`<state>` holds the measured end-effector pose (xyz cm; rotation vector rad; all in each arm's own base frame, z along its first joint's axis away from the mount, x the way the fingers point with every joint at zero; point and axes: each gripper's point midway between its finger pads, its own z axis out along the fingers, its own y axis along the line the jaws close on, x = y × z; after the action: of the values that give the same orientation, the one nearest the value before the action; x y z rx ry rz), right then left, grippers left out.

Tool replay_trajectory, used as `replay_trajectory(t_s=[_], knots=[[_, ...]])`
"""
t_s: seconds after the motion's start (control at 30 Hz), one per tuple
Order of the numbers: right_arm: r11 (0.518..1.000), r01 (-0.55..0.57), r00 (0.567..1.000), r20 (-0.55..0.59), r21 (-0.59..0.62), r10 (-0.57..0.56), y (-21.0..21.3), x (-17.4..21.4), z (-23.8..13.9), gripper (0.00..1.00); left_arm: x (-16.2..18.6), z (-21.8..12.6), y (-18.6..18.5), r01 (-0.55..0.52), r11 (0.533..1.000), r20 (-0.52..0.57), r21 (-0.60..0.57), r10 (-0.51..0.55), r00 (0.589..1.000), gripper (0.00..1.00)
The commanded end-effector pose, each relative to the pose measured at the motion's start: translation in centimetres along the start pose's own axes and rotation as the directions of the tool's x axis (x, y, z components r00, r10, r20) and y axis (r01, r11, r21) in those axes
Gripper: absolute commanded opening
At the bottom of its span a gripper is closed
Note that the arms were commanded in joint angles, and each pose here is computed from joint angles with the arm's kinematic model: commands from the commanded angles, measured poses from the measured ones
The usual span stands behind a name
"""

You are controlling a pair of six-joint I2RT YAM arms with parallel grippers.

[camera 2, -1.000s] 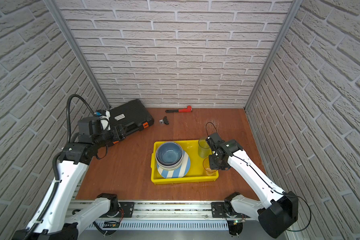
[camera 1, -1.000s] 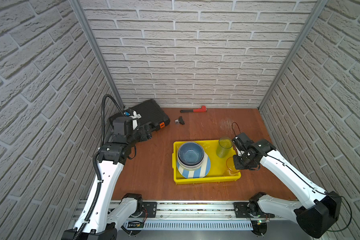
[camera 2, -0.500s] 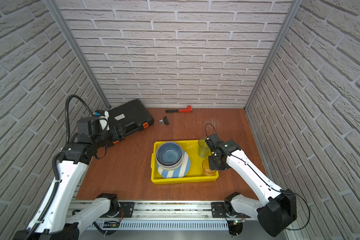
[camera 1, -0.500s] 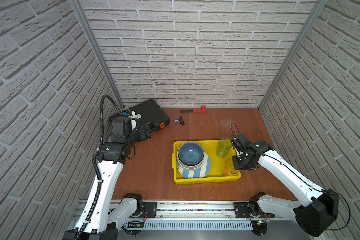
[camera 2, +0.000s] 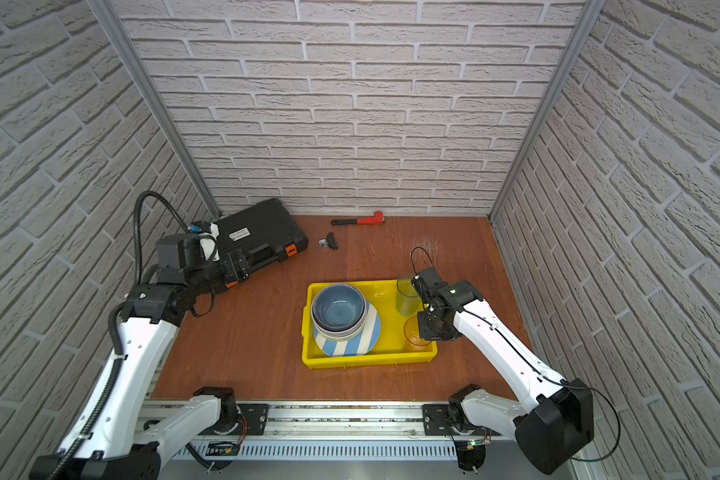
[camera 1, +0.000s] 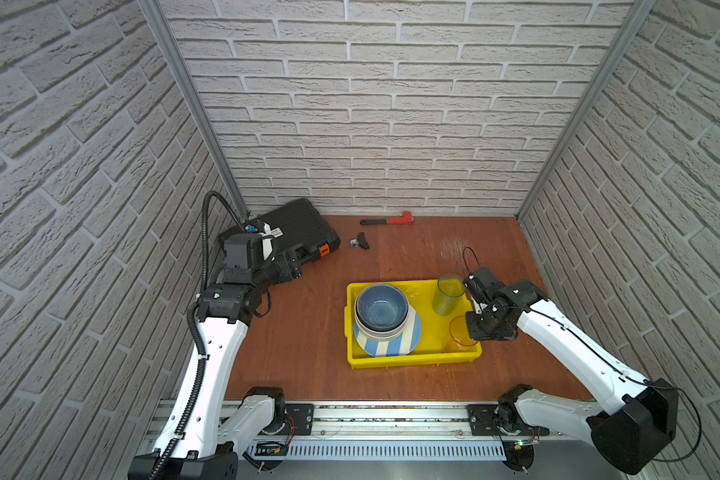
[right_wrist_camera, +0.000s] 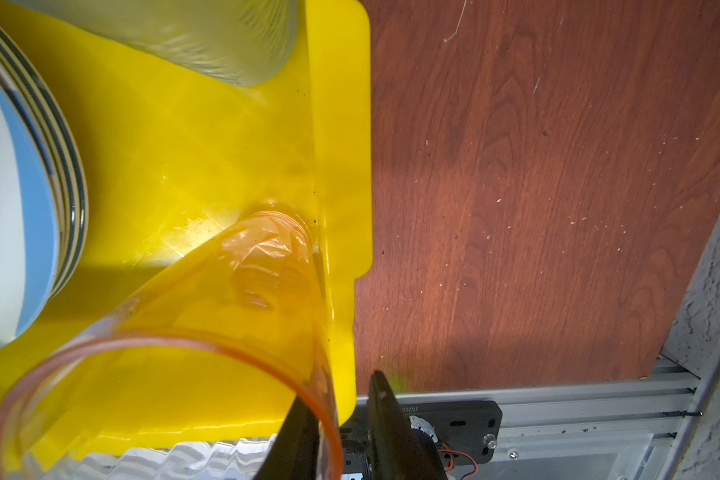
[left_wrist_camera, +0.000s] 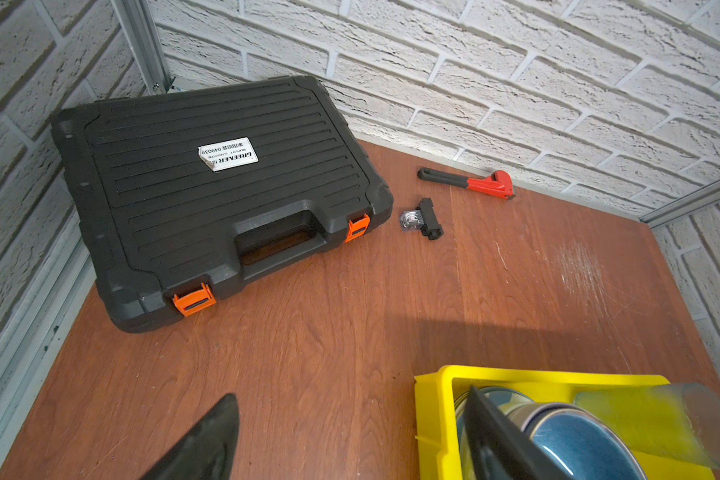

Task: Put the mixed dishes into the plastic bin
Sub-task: 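Open the right gripper and lift it off the pink cup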

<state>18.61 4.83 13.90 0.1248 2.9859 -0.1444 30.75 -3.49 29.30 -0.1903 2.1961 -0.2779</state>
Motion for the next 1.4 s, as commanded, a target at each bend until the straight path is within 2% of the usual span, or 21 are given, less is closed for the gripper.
replay_trajectory(t_s=[0.0,0.37,0.47,0.57,0.73,0.83,0.87,1.03,1.13,1.37], knots=[[1.000,-0.006,0.998,0.054,-0.024,0.007,-0.2,-0.6,-1.9,0.25,-0.7,0.6,-0.2,0.011,1.000,0.026,0.018,-0.011,1.000,0.84],[0.998,0.011,0.985,0.170,-0.063,0.000,-0.1,-2.5,-5.4,0.26,-0.6,2.5,-0.1,0.011,1.000,-0.002,0.027,-0.011,1.000,0.88],[0.997,0.012,0.968,0.250,-0.074,0.007,-0.3,-3.7,-7.0,0.26,-0.7,3.0,-0.5,0.006,0.999,0.003,0.049,-0.006,1.000,0.97],[0.996,0.003,0.937,0.348,-0.088,0.028,-0.7,-5.3,-8.7,0.28,-1.1,3.3,-0.4,-0.004,0.999,0.034,0.052,0.002,0.999,0.98],[0.992,0.016,0.860,0.507,-0.123,0.049,-0.8,-8.4,-11.4,0.30,-1.9,4.2,0.1,-0.027,0.999,0.068,0.024,0.025,0.997,0.98],[0.992,0.018,0.822,0.567,-0.125,0.057,-1.0,-9.9,-12.2,0.32,-2.7,4.8,0.4,-0.030,1.000,0.094,0.006,0.029,0.995,0.98],[0.992,0.019,0.812,0.581,-0.123,0.056,-1.1,-10.4,-12.5,0.36,-2.8,5.0,0.6,-0.029,1.000,0.101,-0.005,0.029,0.994,0.98],[0.993,-0.011,0.741,0.666,-0.114,0.084,-2.0,-12.3,-13.5,0.66,-3.4,6.4,1.8,-0.049,0.996,0.125,-0.069,0.057,0.990,0.98],[0.994,-0.024,0.702,0.706,-0.103,0.090,-2.7,-13.2,-13.3,0.79,-3.1,7.8,2.7,-0.065,0.992,0.134,-0.109,0.079,0.988,0.98],[0.993,-0.105,0.649,0.753,-0.056,0.110,-4.8,-15.2,-11.2,0.95,-0.7,11.4,4.3,-0.178,0.972,0.111,-0.152,0.195,0.974,0.98]])
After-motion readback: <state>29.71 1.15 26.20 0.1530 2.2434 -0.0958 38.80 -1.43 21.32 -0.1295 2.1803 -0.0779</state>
